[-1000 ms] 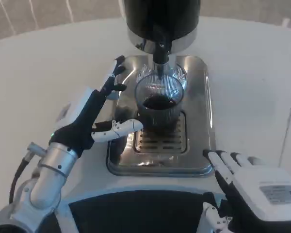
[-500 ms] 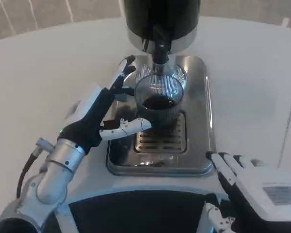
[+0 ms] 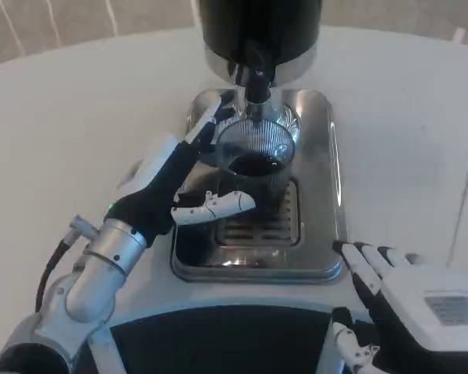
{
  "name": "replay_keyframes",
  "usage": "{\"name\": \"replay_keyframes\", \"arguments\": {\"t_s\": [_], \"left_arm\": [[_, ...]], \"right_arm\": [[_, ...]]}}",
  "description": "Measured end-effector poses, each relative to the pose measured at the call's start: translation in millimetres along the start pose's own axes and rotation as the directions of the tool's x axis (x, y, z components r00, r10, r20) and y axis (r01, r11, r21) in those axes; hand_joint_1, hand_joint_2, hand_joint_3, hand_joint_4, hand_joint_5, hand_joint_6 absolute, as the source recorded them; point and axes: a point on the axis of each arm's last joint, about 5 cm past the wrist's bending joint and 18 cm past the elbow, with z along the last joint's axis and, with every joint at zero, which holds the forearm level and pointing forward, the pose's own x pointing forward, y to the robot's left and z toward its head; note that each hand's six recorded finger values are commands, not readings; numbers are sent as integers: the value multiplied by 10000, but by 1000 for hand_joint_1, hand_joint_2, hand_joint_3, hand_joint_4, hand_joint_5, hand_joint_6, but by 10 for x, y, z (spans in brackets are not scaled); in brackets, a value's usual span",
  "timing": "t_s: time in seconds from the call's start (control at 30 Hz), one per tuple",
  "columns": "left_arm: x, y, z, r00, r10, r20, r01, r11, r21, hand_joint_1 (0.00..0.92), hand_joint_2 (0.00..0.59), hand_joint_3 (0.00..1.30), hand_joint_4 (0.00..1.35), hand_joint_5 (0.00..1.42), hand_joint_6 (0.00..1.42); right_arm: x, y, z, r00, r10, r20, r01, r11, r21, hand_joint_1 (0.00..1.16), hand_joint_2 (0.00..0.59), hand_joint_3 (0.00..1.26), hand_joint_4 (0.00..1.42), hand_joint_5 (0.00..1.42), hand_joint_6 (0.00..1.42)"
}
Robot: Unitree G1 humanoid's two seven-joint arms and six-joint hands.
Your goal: Grasp the cup under the faucet to collect the drink, then remove the cup.
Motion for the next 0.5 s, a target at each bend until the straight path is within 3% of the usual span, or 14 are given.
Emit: {"name": "replay_keyframes", "arguments": {"t_s": [0.5], "left_arm": [[40,-4,13,9997,-225,-45,225,9997,-116,351,59,0,31,389,424]], "right_arm": [[15,-15,20,9999,108,58,-108,9999,24,0,586,0,0,0,0]]}}
